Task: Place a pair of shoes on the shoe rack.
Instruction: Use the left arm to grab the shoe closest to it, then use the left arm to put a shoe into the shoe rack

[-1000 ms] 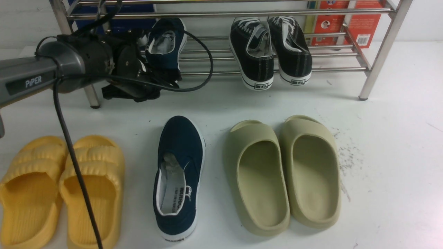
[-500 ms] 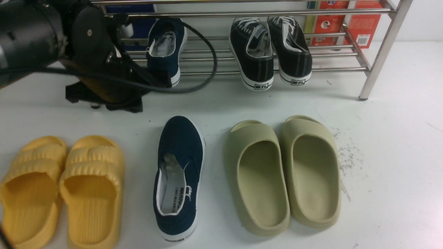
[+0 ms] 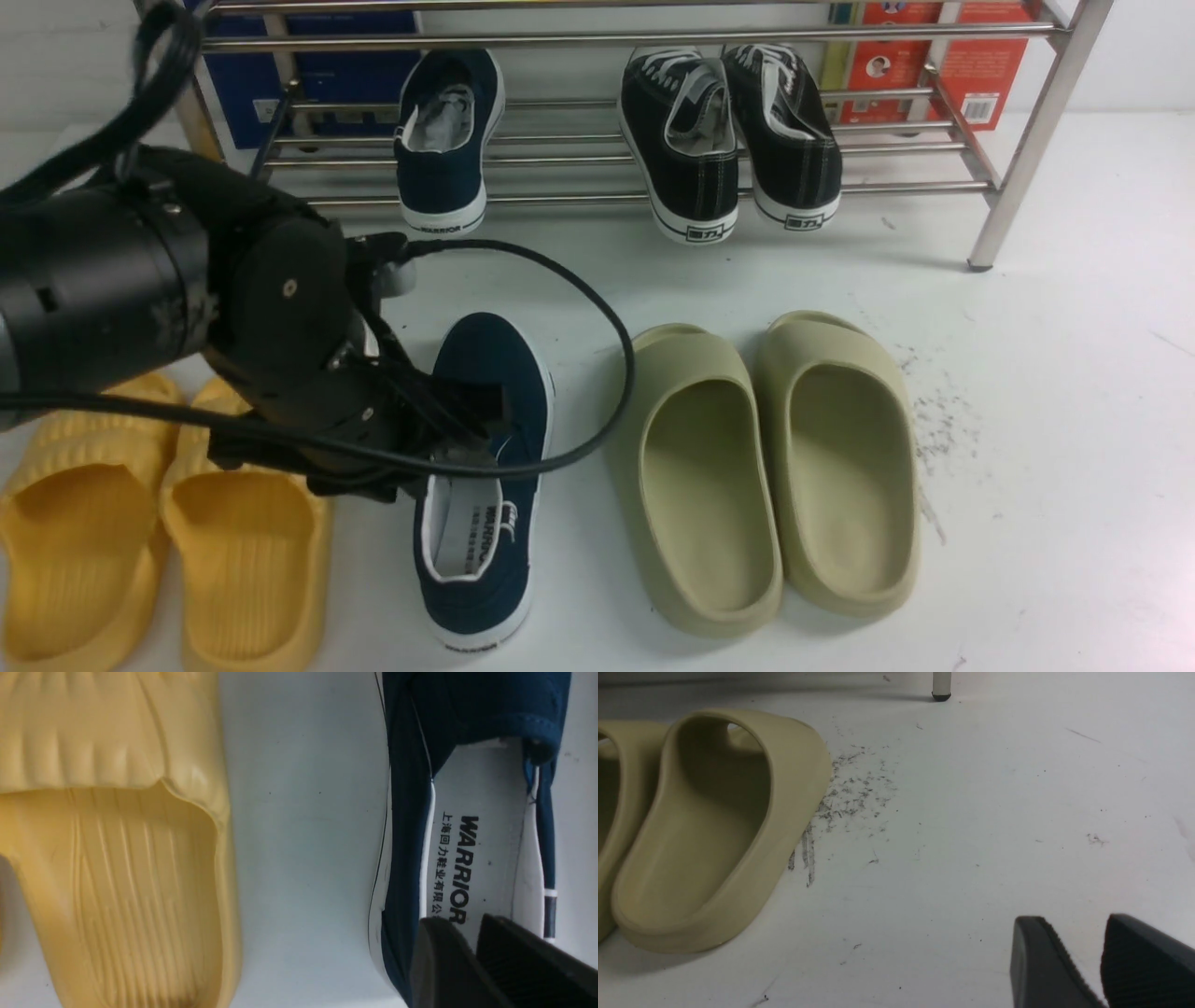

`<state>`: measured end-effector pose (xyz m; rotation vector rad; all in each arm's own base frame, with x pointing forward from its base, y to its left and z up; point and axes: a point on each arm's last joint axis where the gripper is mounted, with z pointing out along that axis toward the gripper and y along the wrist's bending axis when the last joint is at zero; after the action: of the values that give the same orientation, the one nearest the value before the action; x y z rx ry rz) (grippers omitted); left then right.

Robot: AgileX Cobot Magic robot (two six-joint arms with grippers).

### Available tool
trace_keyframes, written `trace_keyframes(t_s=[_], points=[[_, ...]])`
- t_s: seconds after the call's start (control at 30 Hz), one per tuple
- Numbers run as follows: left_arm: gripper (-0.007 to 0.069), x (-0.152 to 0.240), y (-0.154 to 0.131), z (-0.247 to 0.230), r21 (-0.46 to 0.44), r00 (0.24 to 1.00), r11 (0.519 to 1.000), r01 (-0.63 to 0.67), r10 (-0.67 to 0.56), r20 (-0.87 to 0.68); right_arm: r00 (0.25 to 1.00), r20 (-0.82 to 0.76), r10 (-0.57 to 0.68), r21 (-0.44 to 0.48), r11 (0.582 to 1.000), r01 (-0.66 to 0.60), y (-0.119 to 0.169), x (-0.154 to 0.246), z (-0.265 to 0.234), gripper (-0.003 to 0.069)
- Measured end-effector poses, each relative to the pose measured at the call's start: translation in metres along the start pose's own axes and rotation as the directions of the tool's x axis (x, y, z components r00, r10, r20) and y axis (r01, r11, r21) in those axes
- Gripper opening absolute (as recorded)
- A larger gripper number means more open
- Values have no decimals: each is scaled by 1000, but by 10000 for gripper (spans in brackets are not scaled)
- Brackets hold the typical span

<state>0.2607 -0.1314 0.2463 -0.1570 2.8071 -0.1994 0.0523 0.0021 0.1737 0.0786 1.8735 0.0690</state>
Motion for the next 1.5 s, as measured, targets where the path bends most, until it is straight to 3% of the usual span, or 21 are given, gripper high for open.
trace_keyframes(t_s=[0.17, 0.3, 0.47, 0.67, 0.87, 1.17, 1.5], points=[[321, -2, -3, 25, -22, 999, 1000, -1, 0, -35, 1000, 0, 0, 0, 1000, 0, 0, 0, 0, 239], [339, -2, -4, 45, -50, 997, 999, -6, 2, -79, 1000, 0, 0, 0, 1000, 0, 0, 0, 0, 239], [240, 0, -5, 73, -75, 991, 997, -3, -7, -131, 1000, 0, 0, 0, 1000, 0, 0, 0, 0, 239], [-7, 1, -7, 69, -64, 991, 998, 2, -11, -134, 1000, 0, 0, 0, 1000, 0, 0, 0, 0, 239], [-3, 3, -7, 32, 1, 994, 999, 38, -37, -102, 1000, 0, 0, 0, 1000, 0, 0, 0, 0, 239], [-3, -13, -15, -44, 138, 997, 990, -15, 3, 82, 1000, 0, 0, 0, 1000, 0, 0, 0, 0, 243], [-3, -59, -47, -32, 149, 989, 984, -101, 83, 124, 1000, 0, 0, 0, 1000, 0, 0, 0, 0, 246]])
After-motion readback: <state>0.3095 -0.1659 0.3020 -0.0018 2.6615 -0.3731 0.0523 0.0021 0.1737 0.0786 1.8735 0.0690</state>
